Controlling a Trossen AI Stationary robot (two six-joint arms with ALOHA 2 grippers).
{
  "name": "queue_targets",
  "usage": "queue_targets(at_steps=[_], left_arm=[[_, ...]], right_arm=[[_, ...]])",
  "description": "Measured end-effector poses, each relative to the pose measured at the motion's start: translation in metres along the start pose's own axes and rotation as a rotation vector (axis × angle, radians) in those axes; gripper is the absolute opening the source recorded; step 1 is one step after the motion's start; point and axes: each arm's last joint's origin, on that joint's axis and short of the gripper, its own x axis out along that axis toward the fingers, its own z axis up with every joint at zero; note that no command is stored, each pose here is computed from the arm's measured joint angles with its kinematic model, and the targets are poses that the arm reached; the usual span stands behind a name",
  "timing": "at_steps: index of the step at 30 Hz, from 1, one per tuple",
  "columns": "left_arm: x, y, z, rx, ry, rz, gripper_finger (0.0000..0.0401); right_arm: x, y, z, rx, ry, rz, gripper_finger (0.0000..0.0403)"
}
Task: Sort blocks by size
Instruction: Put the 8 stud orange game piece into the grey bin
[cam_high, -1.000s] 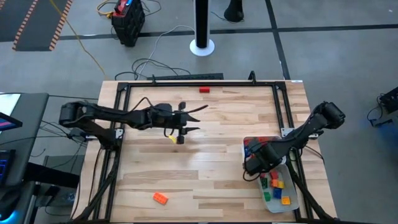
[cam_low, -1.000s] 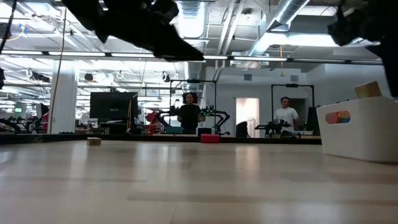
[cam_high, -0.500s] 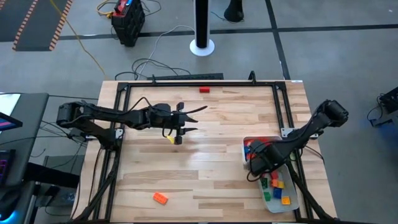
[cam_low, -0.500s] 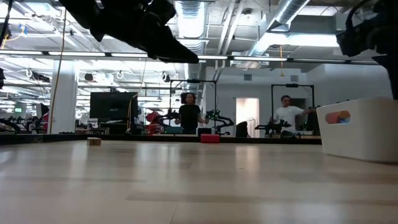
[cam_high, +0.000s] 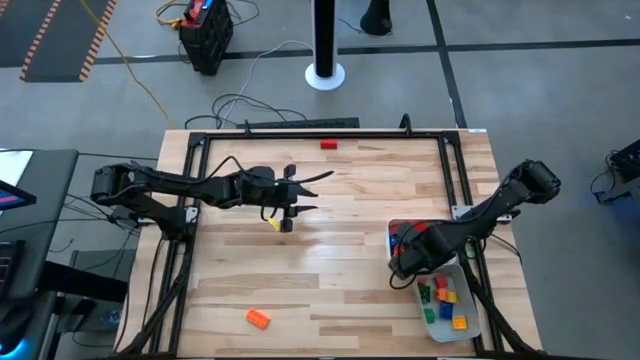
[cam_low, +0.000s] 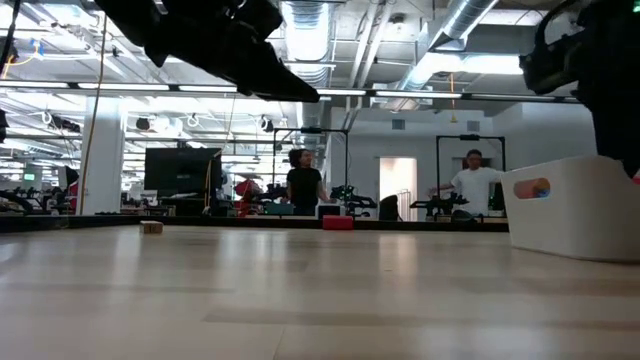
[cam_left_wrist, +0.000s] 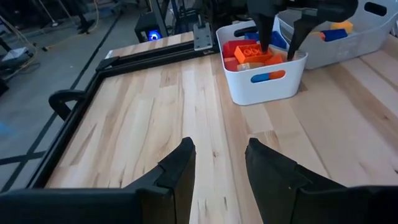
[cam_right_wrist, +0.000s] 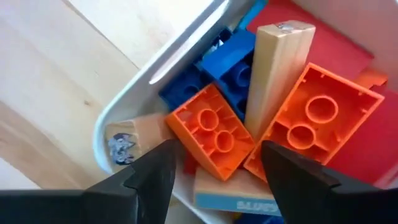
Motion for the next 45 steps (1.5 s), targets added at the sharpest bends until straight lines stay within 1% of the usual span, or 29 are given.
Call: queue_targets(at_steps=[2, 5, 9, 13, 16, 25, 28, 32, 35, 40, 45], left_arm=[[0.0, 0.0, 0.0, 0.0, 0.005, -0.002, 0.0132], [0.0, 0.0, -0.001, 0.004, 0.011, -0.003, 0.0132], [0.0, 0.0, -0.001, 0.023, 0.014, 0.01, 0.0132], [0.0, 0.001, -0.001, 0.04, 0.025, 0.043, 0.0132], [0.0, 0.001, -0.001, 0.041, 0.027, 0.052, 0.0132], [0.0, 0.002, -0.002, 0.064, 0.035, 0.074, 0.0132], [0.0, 0.002, -0.002, 0.076, 0.039, 0.077, 0.0132], [0.0, 0.002, -0.002, 0.081, 0.039, 0.077, 0.0132], [0.0, 0.002, -0.002, 0.081, 0.042, 0.083, 0.0132], [0.0, 0.002, -0.002, 0.08, 0.049, 0.084, 0.0132], [0.0, 0.002, -0.002, 0.079, 0.048, 0.084, 0.0132]], right_arm=[[0.005, 0.001, 0.002, -0.04, -0.005, 0.021, 0.0266], [0.006, -0.002, 0.004, -0.102, 0.001, 0.004, 0.0264], [0.006, -0.002, 0.003, -0.275, -0.006, -0.006, 0.0253], [0.006, -0.004, 0.002, -0.404, -0.008, -0.026, 0.023], [0.006, -0.003, 0.003, -0.481, -0.01, -0.021, 0.0209], [0.007, -0.002, 0.008, -0.655, -0.024, 0.0, 0.0151], [0.007, -0.003, 0.009, -0.657, -0.018, -0.005, 0.0135], [0.008, -0.003, 0.011, -0.642, 0.017, 0.017, 0.0108], [0.008, -0.004, 0.013, -0.631, 0.034, 0.026, 0.0079], [0.009, -0.004, 0.014, -0.63, 0.061, 0.043, 0.0016], [0.008, -0.005, 0.013, -0.605, 0.074, 0.032, 0.0013]])
